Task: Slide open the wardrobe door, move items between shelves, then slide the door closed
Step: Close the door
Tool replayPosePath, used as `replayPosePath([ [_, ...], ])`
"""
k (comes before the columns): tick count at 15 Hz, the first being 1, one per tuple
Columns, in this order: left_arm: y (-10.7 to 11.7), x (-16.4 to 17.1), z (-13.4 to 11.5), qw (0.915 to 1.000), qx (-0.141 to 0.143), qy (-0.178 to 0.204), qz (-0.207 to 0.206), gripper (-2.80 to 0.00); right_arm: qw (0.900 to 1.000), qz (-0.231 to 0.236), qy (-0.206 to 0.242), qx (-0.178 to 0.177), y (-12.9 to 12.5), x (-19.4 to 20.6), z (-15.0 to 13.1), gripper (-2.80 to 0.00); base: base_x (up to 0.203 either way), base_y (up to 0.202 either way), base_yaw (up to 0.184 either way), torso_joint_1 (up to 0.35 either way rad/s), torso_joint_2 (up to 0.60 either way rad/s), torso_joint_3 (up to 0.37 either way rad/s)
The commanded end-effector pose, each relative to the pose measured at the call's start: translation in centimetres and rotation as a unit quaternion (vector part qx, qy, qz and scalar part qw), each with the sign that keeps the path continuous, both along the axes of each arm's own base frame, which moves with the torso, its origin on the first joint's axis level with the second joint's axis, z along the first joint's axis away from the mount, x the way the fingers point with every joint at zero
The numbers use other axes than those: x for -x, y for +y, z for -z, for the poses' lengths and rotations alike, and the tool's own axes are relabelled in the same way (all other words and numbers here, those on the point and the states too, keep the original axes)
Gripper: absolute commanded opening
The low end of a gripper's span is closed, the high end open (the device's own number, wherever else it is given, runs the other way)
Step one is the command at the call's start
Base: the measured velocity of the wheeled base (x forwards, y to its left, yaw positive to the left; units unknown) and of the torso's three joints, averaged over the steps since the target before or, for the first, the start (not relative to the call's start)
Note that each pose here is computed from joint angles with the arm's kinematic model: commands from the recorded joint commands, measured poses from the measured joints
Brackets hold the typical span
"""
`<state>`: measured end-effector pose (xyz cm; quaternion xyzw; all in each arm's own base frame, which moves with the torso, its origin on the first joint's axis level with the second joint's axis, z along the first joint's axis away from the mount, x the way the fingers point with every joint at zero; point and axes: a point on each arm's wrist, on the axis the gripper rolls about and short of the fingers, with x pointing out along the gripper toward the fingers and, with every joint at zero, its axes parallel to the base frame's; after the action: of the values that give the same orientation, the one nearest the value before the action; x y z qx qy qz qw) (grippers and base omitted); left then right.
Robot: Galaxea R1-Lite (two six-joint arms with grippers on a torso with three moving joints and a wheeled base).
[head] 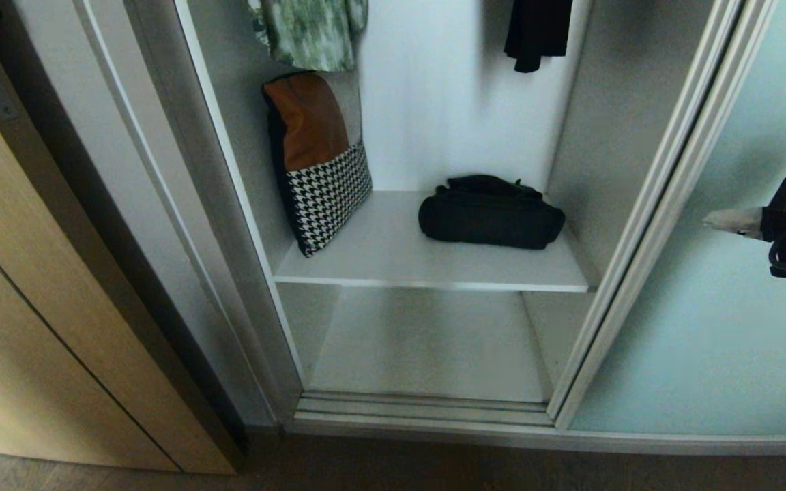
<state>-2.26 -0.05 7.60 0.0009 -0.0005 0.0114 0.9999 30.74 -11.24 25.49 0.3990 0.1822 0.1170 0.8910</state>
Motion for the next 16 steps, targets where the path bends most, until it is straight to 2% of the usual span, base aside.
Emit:
replayPosePath([
  [1,0.0,0.0,0.0,1.0000,0.000,0.001,-0.001,-2.80,1.000,-0.002,0.013,-0.007,-0.5,-1.4,1.2,-2.80,0.000,0.000,0.000,0.000,0.00,0.000],
  [16,0.0,0.0,0.0,1.0000,-0.001,0.001,0.000,-2.80,0.999,0.024,0.026,0.000,-1.8,-5.8,3.2,-2.80,0.000,0.000,0.000,0.000,0.00,0.000],
])
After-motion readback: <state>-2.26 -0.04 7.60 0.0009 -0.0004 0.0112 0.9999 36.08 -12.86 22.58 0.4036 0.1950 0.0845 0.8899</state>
